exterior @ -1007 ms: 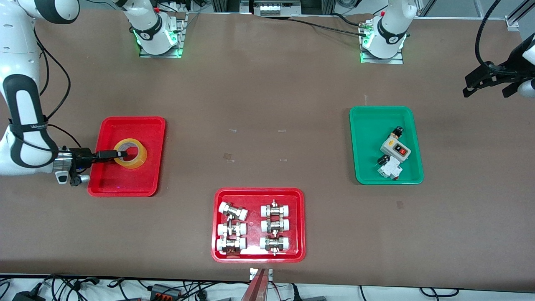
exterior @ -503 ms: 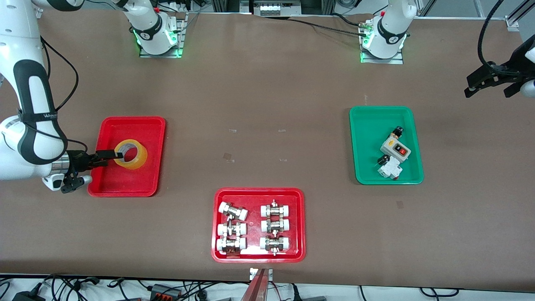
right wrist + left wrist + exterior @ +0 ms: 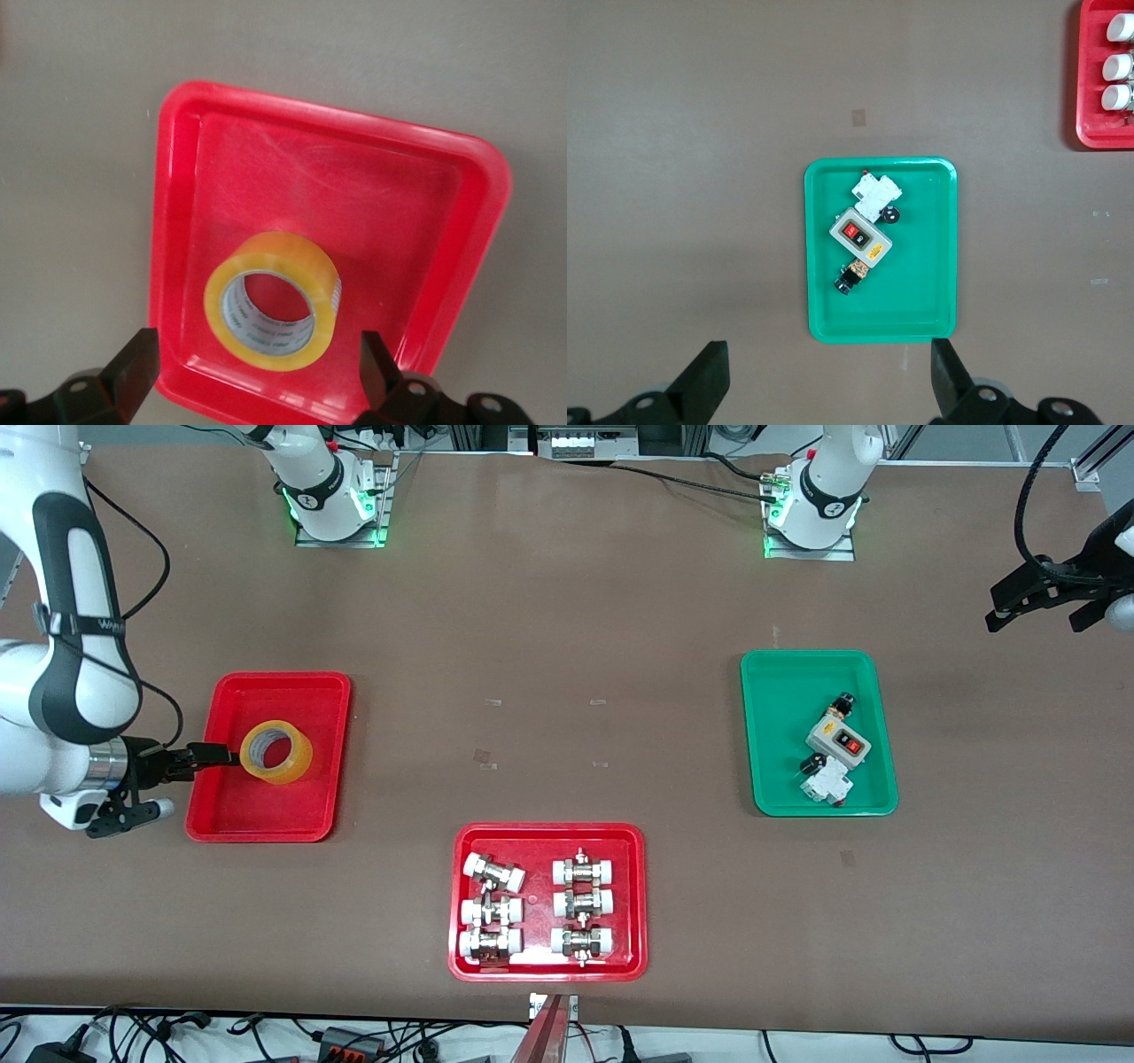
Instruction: Left arm passes tape to right arm into tray
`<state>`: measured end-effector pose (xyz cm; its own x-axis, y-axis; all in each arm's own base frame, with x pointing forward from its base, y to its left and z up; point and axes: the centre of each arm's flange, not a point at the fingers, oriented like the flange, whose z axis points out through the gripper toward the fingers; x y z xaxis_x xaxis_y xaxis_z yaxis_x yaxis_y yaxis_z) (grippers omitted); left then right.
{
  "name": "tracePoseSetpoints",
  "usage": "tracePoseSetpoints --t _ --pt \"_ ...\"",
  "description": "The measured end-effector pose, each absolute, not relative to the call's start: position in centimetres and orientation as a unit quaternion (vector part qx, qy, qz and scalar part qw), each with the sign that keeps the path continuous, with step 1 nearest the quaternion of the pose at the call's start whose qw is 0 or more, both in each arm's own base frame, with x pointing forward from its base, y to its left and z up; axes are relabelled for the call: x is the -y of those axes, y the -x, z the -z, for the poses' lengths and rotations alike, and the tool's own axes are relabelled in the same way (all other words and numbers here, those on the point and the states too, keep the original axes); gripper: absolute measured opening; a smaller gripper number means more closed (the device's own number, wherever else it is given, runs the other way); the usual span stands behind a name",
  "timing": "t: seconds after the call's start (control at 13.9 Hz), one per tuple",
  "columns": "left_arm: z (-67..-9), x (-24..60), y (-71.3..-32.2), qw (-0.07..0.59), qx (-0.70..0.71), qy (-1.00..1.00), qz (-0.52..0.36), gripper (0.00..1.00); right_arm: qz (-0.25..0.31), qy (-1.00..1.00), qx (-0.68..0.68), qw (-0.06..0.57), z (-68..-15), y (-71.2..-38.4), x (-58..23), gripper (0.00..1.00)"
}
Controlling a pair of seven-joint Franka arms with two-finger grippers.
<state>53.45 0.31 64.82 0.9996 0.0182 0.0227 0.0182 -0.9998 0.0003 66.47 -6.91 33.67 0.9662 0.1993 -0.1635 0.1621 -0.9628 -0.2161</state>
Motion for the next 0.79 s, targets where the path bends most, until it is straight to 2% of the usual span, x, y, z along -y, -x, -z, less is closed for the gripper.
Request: tracePoseSetpoints --t 0.29,0.5,0.79 --pt "-65.0 -0.4 -53.4 0.000 -0.010 -1.000 -0.013 1.00 -0.096 0.992 0.005 0.082 -38.5 -65.8 4.4 1.00" --pt "-65.1 -0.4 -53.4 0.000 -0.010 -1.000 -0.014 1.00 -0.071 0.996 0.006 0.055 -44.4 -65.1 4.1 1.00" --pt "-65.1 -0.4 -53.4 0.000 -0.010 -1.000 -0.015 1.00 -0.056 0.997 0.014 0.050 -52.9 -64.0 3.9 1.00"
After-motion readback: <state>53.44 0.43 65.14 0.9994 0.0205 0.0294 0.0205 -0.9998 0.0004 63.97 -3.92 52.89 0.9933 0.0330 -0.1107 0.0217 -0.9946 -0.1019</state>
